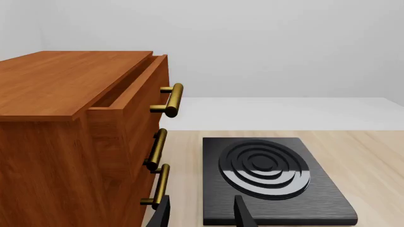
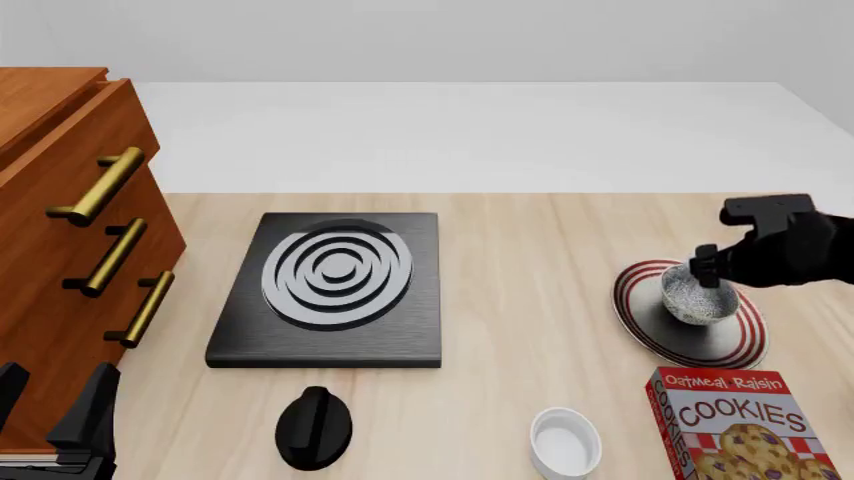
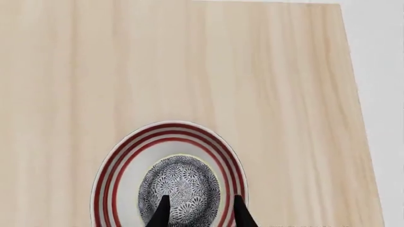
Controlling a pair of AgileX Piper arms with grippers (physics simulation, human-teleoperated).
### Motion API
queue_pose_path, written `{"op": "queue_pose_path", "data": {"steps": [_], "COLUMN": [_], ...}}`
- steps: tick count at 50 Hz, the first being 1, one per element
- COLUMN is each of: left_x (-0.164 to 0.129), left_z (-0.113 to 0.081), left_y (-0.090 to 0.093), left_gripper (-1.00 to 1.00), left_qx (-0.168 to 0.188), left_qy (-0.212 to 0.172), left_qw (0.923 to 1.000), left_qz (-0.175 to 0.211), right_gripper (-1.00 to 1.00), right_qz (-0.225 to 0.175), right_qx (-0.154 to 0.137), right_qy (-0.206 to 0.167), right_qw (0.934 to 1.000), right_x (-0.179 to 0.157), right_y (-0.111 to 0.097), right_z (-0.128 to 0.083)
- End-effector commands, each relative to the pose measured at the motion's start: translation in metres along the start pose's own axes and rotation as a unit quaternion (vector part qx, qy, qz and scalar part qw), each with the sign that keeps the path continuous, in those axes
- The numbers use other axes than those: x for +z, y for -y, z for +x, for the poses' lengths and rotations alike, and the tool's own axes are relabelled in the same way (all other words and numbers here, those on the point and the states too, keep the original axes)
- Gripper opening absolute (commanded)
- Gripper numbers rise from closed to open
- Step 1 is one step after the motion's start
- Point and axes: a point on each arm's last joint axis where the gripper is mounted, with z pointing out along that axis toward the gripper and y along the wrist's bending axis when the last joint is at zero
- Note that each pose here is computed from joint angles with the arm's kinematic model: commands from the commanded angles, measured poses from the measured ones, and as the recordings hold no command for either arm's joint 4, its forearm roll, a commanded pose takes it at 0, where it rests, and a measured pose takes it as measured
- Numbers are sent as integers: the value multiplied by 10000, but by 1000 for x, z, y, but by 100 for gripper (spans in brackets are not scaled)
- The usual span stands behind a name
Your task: Pick the akita bowl on the ramekin and place it on the plate.
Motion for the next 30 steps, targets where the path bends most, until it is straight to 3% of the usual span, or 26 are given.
{"op": "queue_pose_path", "data": {"steps": [1,11,15,19,22,24,30], "left_x": [0,0,0,0,0,0,0], "left_z": [0,0,0,0,0,0,0], "left_y": [0,0,0,0,0,0,0], "left_gripper": [100,100,100,100,100,100,100], "left_qx": [0,0,0,0,0,0,0], "left_qy": [0,0,0,0,0,0,0], "left_qw": [10000,10000,10000,10000,10000,10000,10000], "left_qz": [0,0,0,0,0,0,0], "right_gripper": [100,100,100,100,100,100,100], "right_qz": [-8,-38,-96,-93,-114,-73,-40], "right_qx": [-60,-167,-78,103,45,177,218], "right_qy": [126,379,479,885,1059,1221,1656], "right_qw": [9999,9991,9988,9960,9943,9923,9859], "right_x": [-15,-30,-33,-50,-60,-67,-85], "right_y": [-3,-13,-21,-26,-31,-29,-32], "right_z": [-5,1,6,6,12,13,24]}}
